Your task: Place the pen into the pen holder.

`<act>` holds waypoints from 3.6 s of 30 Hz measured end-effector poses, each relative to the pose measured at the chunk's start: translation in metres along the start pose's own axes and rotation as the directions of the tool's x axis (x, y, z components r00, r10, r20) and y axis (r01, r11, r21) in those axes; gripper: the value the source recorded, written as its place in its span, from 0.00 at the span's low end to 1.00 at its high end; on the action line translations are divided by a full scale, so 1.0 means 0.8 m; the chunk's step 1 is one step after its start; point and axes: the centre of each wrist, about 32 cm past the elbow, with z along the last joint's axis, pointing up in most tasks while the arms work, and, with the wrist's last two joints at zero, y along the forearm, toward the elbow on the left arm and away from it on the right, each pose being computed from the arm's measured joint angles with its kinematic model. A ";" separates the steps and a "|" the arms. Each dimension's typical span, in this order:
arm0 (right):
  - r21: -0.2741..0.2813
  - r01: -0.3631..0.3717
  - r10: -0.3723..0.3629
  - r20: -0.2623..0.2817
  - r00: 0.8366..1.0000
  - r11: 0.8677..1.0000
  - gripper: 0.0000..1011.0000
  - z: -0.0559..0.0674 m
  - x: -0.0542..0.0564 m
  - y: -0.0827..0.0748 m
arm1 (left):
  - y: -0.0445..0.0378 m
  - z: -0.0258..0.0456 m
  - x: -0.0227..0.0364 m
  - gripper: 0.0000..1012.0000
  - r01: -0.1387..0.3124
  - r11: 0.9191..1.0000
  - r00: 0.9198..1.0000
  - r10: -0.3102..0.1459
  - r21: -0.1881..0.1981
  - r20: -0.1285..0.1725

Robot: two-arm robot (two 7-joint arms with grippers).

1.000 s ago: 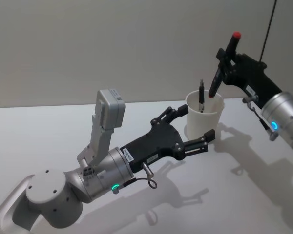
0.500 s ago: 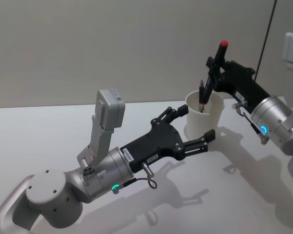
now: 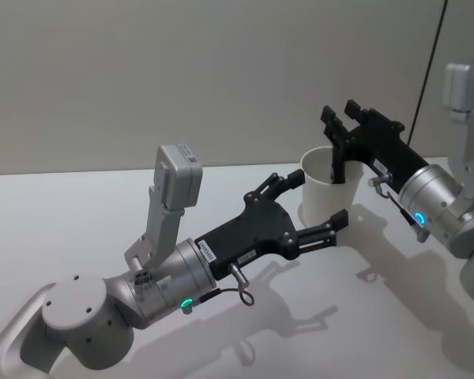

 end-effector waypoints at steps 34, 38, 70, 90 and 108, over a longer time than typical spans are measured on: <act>-0.001 0.047 -0.047 -0.021 0.999 0.999 0.99 0.005 0.001 -0.024 | 0.000 0.0000 0.0000 0.99 0.000 1.000 1.000 0.000 0.000 0.000; -0.001 0.054 -0.054 -0.023 0.998 0.999 0.99 0.006 0.001 -0.028 | 0.000 0.0000 0.0000 0.99 -0.002 1.000 1.000 0.002 0.000 0.000; -0.026 0.159 -0.154 0.136 0.979 0.987 0.99 -0.028 -0.010 -0.114 | 0.003 0.0083 0.0025 0.99 -0.336 0.939 0.930 0.319 0.071 0.182; -0.027 0.165 -0.159 0.147 0.976 0.986 0.99 -0.030 -0.011 -0.119 | 0.005 0.0136 0.0041 0.99 -0.543 0.839 0.802 0.503 0.042 0.322; -0.028 0.164 -0.158 0.146 0.977 0.986 0.99 -0.030 -0.011 -0.119 | 0.005 0.0139 0.0042 0.99 -0.560 0.828 0.788 0.518 0.037 0.334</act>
